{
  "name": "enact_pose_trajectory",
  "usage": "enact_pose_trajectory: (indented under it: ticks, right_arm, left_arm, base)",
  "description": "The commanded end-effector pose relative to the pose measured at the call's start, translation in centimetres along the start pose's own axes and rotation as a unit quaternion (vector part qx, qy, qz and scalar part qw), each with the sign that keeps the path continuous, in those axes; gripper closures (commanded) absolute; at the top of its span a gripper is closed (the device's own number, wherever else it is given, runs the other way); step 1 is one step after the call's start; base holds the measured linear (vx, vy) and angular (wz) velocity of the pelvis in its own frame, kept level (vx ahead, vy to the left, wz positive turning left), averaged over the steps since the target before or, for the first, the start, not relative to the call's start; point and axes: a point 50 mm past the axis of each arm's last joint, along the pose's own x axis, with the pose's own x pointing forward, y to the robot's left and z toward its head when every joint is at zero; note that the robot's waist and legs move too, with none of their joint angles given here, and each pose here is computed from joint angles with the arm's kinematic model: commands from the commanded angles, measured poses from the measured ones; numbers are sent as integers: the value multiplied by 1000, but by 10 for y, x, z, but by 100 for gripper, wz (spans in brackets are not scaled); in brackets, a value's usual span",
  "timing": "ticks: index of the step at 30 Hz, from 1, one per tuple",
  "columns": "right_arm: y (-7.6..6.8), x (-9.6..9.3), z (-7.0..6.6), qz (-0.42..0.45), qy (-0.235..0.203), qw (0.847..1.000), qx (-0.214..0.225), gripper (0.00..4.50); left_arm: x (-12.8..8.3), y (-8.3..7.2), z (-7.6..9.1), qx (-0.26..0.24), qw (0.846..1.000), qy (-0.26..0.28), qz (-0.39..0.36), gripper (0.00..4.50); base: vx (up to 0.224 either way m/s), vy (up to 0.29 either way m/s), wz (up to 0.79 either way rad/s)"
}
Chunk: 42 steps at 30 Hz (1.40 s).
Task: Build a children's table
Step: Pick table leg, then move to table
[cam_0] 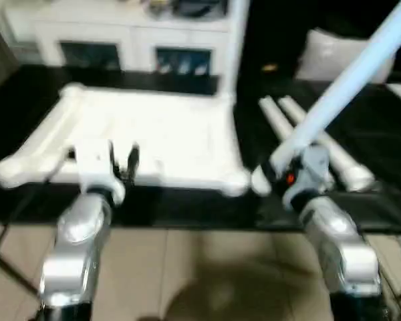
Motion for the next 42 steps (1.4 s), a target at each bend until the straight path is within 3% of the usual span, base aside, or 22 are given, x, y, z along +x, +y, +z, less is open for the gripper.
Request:
enact_pose_trajectory:
  ticks: [1,7,9,13,17,22,31,35,42]
  right_arm:
    - [-8,-4,4,-11,-7,1000,-10,264]
    - [-1,-3,11,26,-21,999,9,264]
    - [0,-3,10,30,-16,999,-7,264]
    - [-4,-5,5,31,-2,999,-20,264]
    - [-10,0,9,14,-17,1000,-19,264]
    - [-8,3,11,19,-19,1000,-12,264]
    - [2,1,4,56,9,998,-23,264]
    - [7,4,8,64,-12,998,-19,264]
    - [3,1,6,43,-10,999,-16,264]
  left_arm:
    - [-4,-10,-2,2,1000,3,-20,158]
    - [-12,-16,-6,16,999,-9,-50,158]
    - [-11,-18,-7,23,998,-5,-54,158]
    - [-8,-25,-10,41,997,3,-71,158]
    - [-7,-29,-9,48,995,1,-83,158]
    - [-4,-30,-8,53,995,-1,-89,158]
    - [0,-34,-6,62,994,-1,-95,158]
    - [0,-30,-6,60,994,-1,-88,158]
    - [2,-34,-7,62,992,2,-110,158]
  base:
    - [-53,112,13]
    - [-61,44,-1]
    - [0,0,0]
    - [0,0,0]
    - [0,0,0]
    - [33,-21,-2]
    - [157,-8,6]
    - [187,-27,50]
    - [75,-118,13]
